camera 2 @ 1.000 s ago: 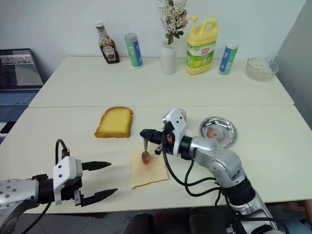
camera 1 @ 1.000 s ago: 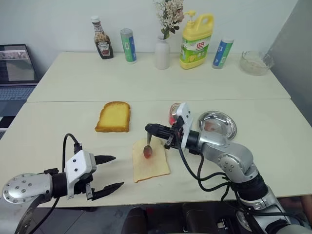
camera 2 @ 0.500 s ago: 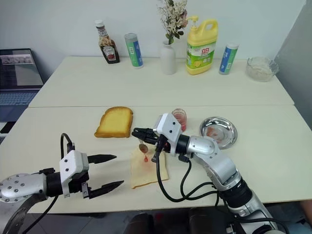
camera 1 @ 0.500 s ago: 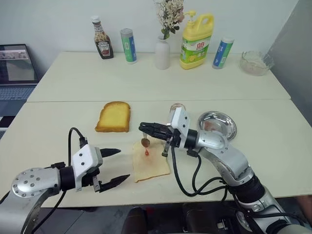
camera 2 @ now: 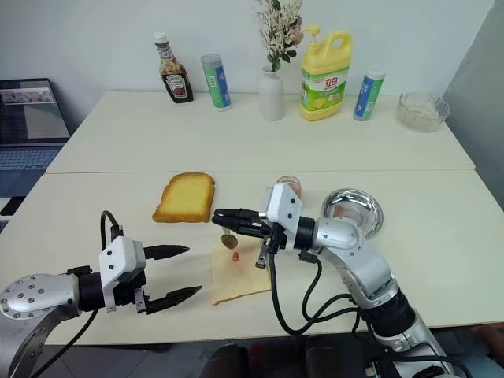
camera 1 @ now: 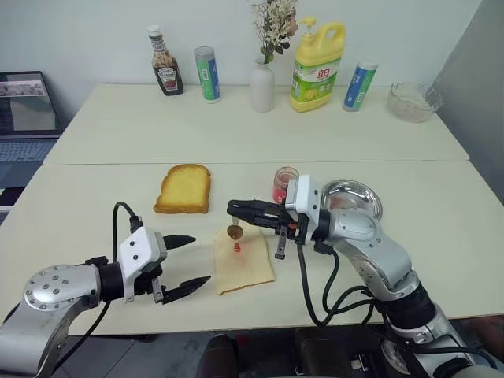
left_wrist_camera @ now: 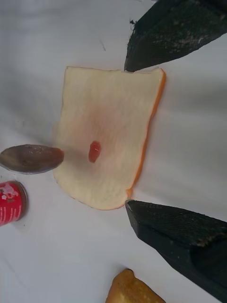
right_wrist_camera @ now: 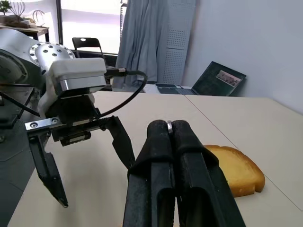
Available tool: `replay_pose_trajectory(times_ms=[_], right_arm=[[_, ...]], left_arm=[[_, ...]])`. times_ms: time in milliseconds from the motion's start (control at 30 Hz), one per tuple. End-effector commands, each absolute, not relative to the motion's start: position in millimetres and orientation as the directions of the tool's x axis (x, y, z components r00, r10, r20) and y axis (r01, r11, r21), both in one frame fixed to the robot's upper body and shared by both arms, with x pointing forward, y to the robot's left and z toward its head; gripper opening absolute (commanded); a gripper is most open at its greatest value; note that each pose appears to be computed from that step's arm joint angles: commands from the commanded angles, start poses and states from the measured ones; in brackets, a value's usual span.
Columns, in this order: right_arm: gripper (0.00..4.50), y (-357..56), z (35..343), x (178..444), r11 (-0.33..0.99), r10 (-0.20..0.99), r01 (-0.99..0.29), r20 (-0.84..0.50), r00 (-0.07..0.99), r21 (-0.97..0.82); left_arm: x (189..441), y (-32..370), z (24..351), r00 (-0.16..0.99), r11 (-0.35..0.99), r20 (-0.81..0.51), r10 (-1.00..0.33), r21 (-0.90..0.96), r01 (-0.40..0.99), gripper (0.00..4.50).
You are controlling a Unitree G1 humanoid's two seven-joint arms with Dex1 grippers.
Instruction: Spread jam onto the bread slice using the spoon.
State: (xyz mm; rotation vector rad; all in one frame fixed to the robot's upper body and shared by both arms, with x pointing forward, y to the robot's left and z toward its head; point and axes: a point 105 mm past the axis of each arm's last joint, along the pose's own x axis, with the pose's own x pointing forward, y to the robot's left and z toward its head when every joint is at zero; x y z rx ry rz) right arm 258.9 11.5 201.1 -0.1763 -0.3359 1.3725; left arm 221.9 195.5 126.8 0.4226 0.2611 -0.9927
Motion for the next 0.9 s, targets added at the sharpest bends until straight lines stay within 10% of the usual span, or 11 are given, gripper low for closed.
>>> replay_pose_trajectory(times_ms=[33, 433, 900], right_arm=[[0.03, 4.0, 214.5, 263.6, 0.274, 0.946, -0.943, 0.227, 0.229, -0.187], [0.03, -24.8, 184.6, 284.6, 0.400, 0.818, -0.775, 0.191, 0.543, 0.489], [0.03, -19.8, 136.1, 317.8, 0.500, 0.694, -0.483, 0.001, 0.720, 0.718]], left_arm=[[222.0, 193.5, 130.6, 0.527, 0.461, -0.376, -0.762, 0.257, 0.849, 4.50], [222.5, 195.3, 129.4, 0.543, 0.464, -0.314, -0.779, 0.295, 0.836, 4.50], [220.6, 189.9, 124.7, 0.477, 0.386, -0.334, -0.813, 0.306, 0.870, 4.50]])
